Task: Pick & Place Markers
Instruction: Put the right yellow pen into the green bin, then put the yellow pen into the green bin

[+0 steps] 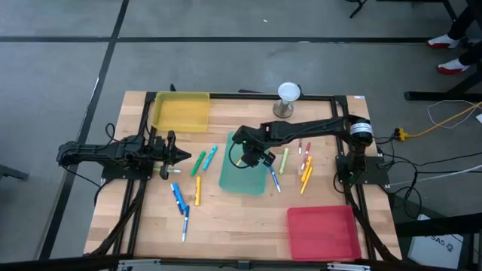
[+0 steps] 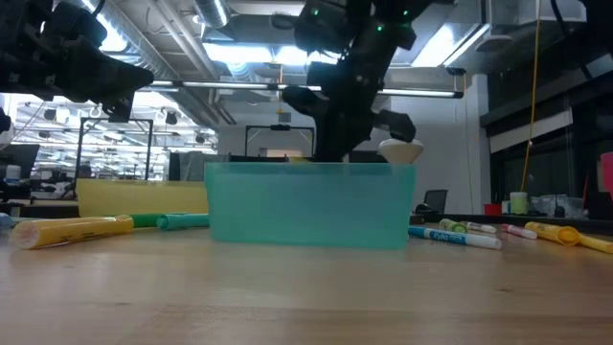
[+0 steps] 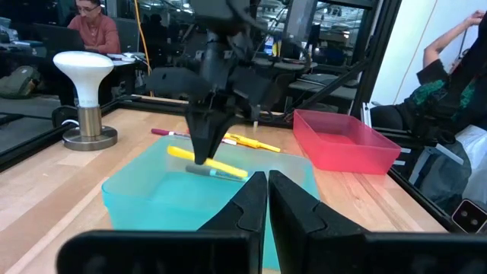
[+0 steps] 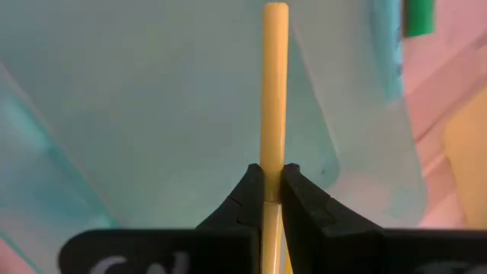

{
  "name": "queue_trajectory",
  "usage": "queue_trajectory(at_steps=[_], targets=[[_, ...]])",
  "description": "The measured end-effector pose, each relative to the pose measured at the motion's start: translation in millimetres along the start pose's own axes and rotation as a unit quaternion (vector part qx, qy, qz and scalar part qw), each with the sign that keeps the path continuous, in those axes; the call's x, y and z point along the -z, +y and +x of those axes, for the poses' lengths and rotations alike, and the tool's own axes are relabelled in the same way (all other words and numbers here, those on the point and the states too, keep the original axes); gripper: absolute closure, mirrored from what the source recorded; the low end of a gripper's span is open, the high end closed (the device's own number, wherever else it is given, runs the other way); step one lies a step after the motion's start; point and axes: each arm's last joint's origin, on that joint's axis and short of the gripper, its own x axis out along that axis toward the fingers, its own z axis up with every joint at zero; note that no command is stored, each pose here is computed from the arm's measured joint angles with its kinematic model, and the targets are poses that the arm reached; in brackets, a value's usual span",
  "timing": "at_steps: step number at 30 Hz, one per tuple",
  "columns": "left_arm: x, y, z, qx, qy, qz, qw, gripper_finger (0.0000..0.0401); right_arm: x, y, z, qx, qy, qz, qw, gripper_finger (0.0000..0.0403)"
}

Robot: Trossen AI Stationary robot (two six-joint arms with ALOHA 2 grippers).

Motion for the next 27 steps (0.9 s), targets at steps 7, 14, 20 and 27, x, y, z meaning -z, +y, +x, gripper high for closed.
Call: queue_trajectory(at_steps=[7,14,20,27], targets=[[0.1,0.0,0.0,0.0,0.0,0.0,1.0,0.0392,0.3,0.2,2.6,-0.002,0.001,0.002,1.0,0.0363],[0.0,0.0,0.0,0.0,0.0,0.0,1.0,0.0392,1.8,-0.5,2.6,-0.002,0.002,0.004,1.0,0.0363],[0.1,0.0,0.0,0.0,0.0,0.0,1.0,0.0388,1.6,-1.3,2.7,0.002,0.0,0.017,1.0,0.0336],[0.1,0.0,0.0,0.0,0.0,0.0,1.0,0.0391,1.1,-1.3,2.7,-0.001,-0.008,0.017,1.0,0.0314]])
